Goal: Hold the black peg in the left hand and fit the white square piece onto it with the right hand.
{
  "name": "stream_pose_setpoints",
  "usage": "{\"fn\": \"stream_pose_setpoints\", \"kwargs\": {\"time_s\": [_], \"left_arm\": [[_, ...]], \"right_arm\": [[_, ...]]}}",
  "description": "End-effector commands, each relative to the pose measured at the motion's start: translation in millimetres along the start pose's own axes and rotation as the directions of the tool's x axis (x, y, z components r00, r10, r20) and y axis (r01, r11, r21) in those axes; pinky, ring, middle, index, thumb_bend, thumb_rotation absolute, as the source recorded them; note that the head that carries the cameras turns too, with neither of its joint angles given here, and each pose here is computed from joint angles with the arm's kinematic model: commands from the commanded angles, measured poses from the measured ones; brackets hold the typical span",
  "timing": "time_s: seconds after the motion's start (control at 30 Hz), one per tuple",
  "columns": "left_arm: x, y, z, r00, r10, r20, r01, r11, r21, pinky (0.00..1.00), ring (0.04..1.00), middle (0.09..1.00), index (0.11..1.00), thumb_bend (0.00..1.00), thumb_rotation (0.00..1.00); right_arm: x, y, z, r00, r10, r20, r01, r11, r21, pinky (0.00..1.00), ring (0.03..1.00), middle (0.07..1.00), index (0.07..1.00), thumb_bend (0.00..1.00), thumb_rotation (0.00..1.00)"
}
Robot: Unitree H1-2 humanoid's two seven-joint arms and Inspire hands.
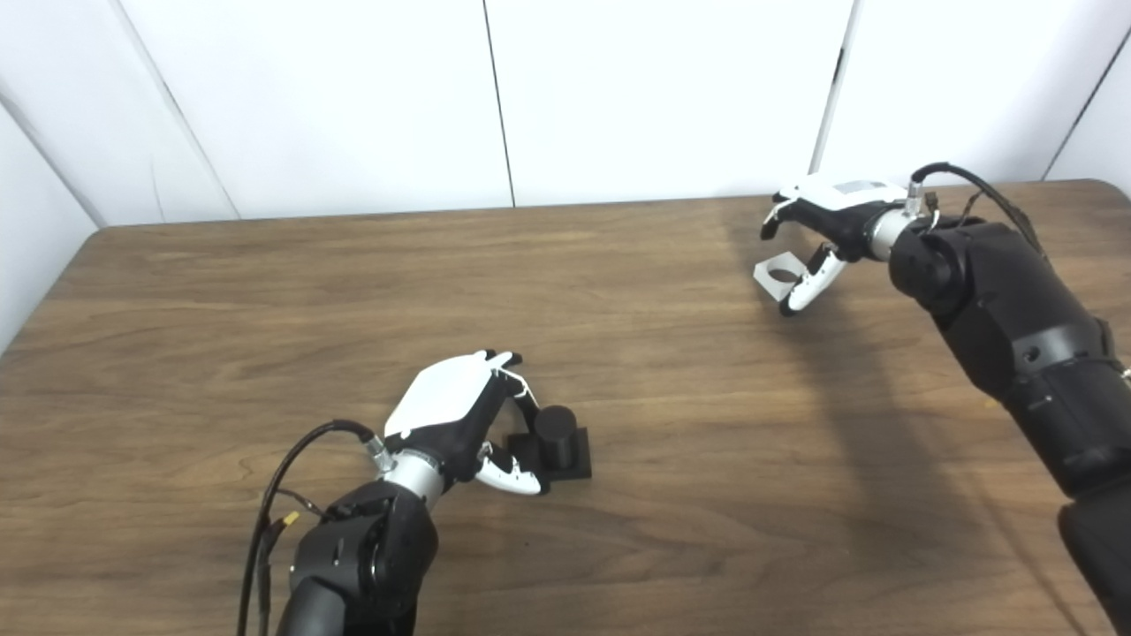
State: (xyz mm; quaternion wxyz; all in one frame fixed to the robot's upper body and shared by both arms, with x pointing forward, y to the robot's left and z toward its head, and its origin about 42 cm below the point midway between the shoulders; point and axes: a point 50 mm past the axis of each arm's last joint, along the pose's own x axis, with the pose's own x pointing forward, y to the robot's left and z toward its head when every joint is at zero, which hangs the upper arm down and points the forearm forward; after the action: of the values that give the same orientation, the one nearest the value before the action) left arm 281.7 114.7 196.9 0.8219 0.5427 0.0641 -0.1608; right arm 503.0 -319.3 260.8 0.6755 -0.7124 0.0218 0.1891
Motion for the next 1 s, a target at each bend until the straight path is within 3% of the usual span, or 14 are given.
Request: {"fn": "stream_pose_setpoints", "kwargs": {"time_s": [0.0, 0.97], "left_arm": [[3.1, 1.1, 2.5, 1.000, 0.000, -0.006, 0.000, 1.000, 0.019, 1.00, 1.000, 0.956, 0.480, 0.53, 0.06], [4.3, 2.0, 6.7, 1.000, 0.002, -0.006, -0.002, 1.000, 0.011, 1.00, 1.000, 0.961, 0.479, 0.53, 0.06]], "right_arm": [[0.1, -42.9, 1.3, 0.995, -0.099, 0.023, 0.100, 0.994, -0.036, 1.00, 1.000, 0.971, 0.787, 0.83, 0.27], [7.9, -36.9, -5.1, 0.999, -0.038, -0.014, 0.036, 0.996, -0.084, 1.00, 1.000, 0.970, 0.780, 0.82, 0.29]]}}
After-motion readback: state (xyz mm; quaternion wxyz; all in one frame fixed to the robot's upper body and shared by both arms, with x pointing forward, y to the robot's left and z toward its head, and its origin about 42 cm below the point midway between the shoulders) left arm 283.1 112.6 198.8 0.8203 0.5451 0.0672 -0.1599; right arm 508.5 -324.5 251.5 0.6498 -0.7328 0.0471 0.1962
